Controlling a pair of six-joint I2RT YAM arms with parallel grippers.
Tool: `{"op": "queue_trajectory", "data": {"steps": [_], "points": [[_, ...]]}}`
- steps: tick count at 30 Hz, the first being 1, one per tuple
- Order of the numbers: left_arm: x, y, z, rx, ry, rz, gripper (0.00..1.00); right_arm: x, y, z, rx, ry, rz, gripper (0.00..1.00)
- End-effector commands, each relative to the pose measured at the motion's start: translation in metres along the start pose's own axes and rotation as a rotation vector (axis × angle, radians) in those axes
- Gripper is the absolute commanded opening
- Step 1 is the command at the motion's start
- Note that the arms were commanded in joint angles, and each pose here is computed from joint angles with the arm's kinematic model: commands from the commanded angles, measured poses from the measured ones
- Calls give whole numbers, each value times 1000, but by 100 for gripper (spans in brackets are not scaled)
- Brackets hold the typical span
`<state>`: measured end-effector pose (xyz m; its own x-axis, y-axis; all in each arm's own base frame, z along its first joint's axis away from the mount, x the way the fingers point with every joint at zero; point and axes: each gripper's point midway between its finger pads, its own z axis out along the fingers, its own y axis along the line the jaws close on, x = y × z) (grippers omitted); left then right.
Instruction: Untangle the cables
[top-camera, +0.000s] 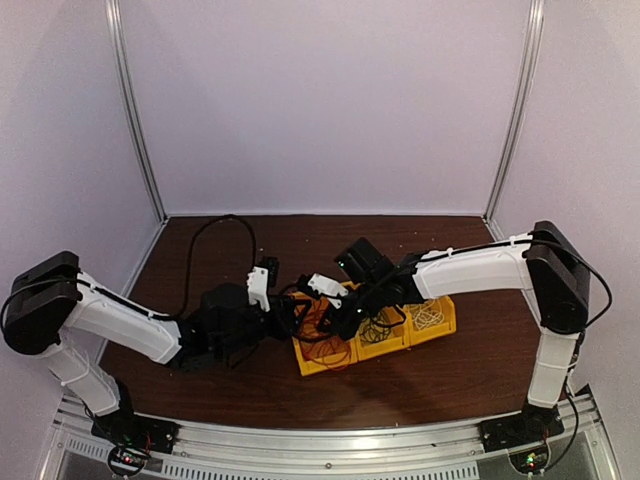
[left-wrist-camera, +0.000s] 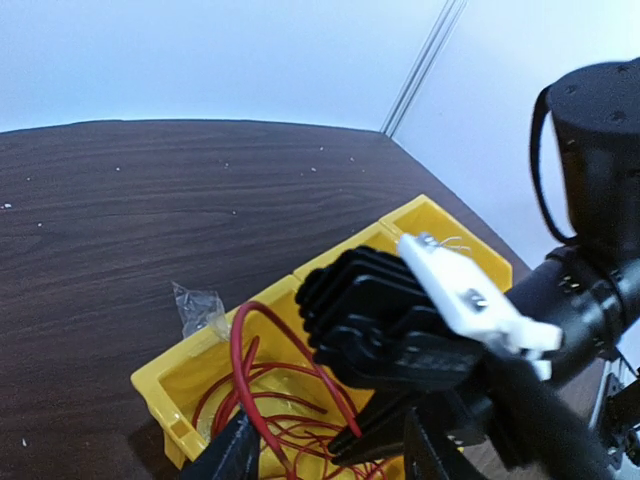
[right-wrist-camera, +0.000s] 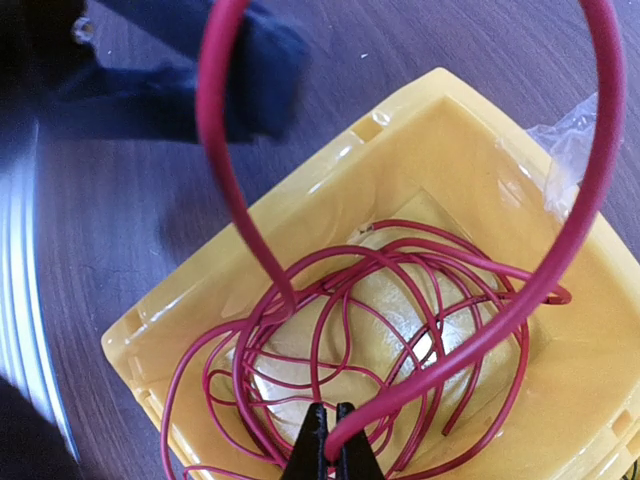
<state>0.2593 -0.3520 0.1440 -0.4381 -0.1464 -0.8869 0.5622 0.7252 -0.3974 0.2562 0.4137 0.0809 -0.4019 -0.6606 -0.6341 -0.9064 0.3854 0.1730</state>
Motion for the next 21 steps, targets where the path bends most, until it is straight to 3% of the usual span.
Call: {"op": "queue_trajectory", "data": {"steps": [1, 4, 12, 16, 21], "points": [[-23, -7, -26, -22, -74, 4, 53, 5, -10, 3, 54, 18, 22, 1], [-15, 9, -37, -79, -45, -25, 61, 8, -12, 6, 56, 30, 25, 1], [6, 50, -74, -212, -6, -92, 67, 19, -24, 20, 116, 90, 29, 2], [-11, 60, -92, -256, -65, -103, 68, 19, -22, 19, 111, 114, 32, 19], [-35, 64, -112, -285, -125, -80, 68, -3, -24, -18, 177, 54, -7, 37]]}}
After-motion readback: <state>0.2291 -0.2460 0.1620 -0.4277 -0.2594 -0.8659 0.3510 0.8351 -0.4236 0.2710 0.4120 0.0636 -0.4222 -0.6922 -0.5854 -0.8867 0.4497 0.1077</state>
